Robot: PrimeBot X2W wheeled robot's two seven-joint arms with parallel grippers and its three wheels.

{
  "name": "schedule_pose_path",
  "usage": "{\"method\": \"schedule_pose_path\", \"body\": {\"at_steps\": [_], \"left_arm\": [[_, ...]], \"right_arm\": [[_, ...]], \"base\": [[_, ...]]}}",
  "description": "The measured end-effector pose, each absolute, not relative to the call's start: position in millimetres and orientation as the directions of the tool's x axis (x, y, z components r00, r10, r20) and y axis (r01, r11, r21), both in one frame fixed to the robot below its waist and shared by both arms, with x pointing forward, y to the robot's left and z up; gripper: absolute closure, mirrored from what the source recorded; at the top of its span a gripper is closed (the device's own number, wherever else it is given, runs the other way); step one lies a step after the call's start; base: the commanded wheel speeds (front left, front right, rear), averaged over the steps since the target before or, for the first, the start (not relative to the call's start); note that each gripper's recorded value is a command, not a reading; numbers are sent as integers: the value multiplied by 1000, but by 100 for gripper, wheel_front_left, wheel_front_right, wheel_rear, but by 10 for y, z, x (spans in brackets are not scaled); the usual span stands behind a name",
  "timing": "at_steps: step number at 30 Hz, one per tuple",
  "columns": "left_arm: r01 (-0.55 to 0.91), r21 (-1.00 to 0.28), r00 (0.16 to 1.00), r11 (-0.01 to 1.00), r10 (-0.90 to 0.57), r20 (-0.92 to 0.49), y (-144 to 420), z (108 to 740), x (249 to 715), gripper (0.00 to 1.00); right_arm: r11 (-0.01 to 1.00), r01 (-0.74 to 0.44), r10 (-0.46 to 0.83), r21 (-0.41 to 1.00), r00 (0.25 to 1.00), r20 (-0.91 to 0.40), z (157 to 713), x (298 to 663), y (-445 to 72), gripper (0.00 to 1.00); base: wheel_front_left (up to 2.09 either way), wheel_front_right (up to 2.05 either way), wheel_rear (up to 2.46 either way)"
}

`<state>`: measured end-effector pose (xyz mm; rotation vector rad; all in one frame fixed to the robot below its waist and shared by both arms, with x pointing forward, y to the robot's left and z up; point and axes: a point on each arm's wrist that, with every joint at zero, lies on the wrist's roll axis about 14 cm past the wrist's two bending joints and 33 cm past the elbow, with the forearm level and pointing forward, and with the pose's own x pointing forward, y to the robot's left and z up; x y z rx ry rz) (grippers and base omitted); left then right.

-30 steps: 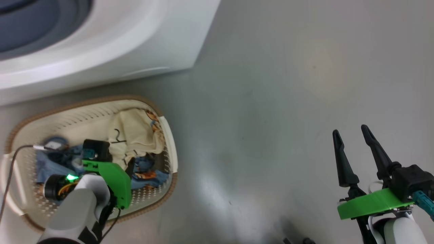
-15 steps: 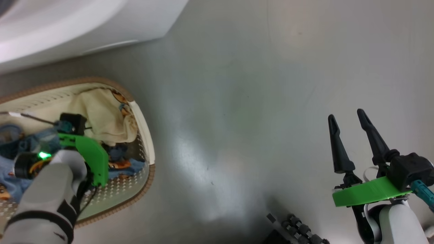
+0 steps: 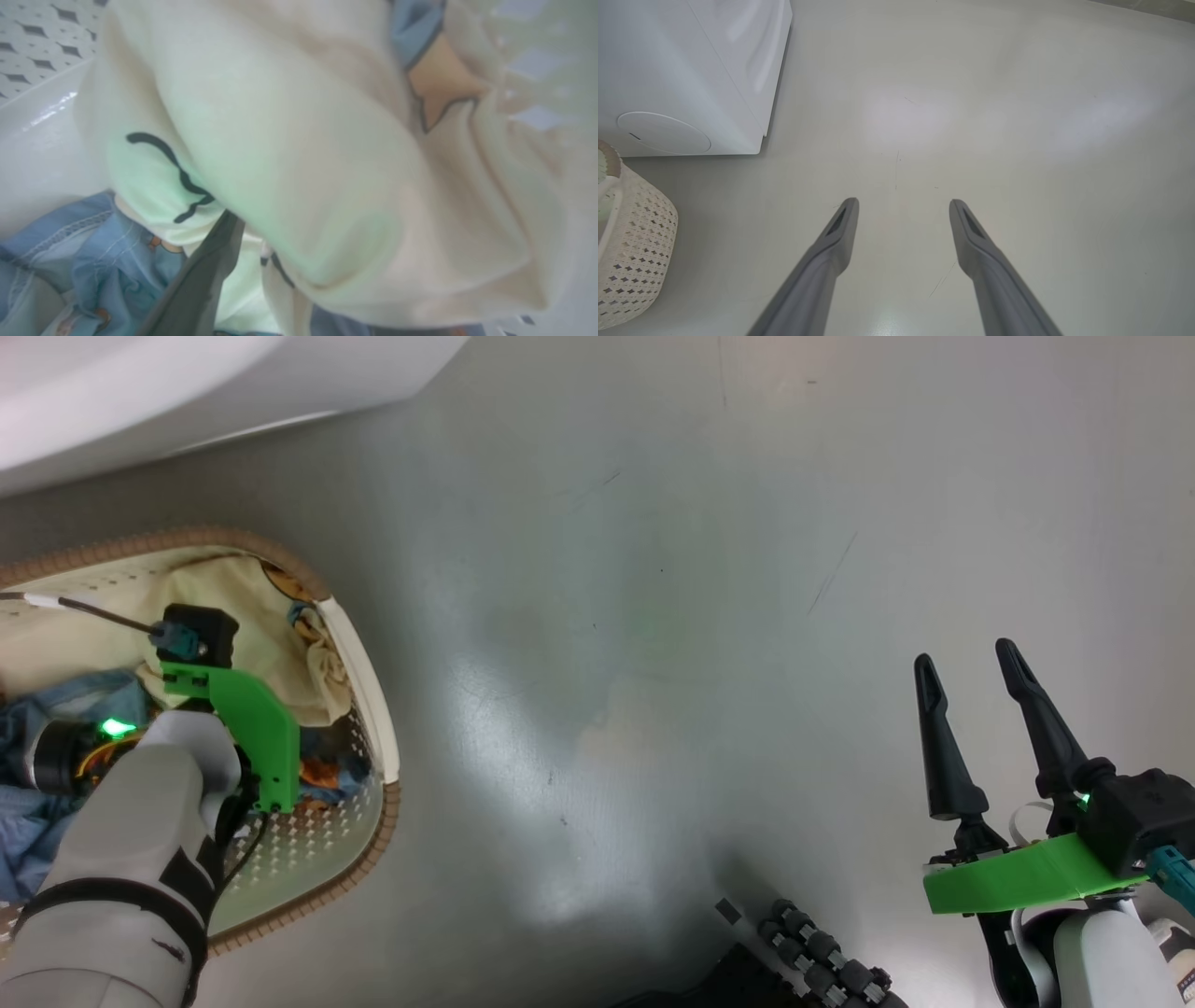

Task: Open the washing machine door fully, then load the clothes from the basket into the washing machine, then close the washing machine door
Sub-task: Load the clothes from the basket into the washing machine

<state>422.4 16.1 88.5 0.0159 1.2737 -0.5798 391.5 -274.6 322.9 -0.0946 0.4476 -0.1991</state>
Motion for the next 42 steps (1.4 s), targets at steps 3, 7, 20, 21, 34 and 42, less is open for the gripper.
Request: {"method": "schedule_pose_path", "body": {"at_steps": [3, 7, 20, 21, 34, 42], "left_arm": [[404, -296, 171, 865, -390, -905, 157, 870, 4215, 0], [372, -311, 163, 874, -392, -905, 141, 861, 4192, 100], [346, -304, 196, 888, -385, -902, 203, 919, 4267, 100], [341, -303, 202, 890, -384, -901, 209, 934, 4284, 100], [276, -319, 324, 907, -400, -857, 266, 1330, 4227, 100], [241, -315, 442, 918, -393, -806, 417, 1731, 4157, 100]], "right_arm": [[976, 170, -213, -136, 883, -419, 3231, 3914, -2747, 0], [976, 170, -212, -135, 882, -422, 3219, 3914, -2746, 0], [980, 164, -196, -111, 888, -415, 3228, 3952, -2691, 0], [980, 164, -195, -109, 889, -414, 3231, 3956, -2686, 0], [988, 135, -152, -75, 936, -317, 3531, 4165, -2576, 0], [994, 96, -106, -51, 964, -244, 3810, 4241, -2450, 0]], "base": [[0, 0, 0], [0, 0, 0], [0, 0, 0], [0, 0, 0], [0, 0, 0], [0, 0, 0]]}}
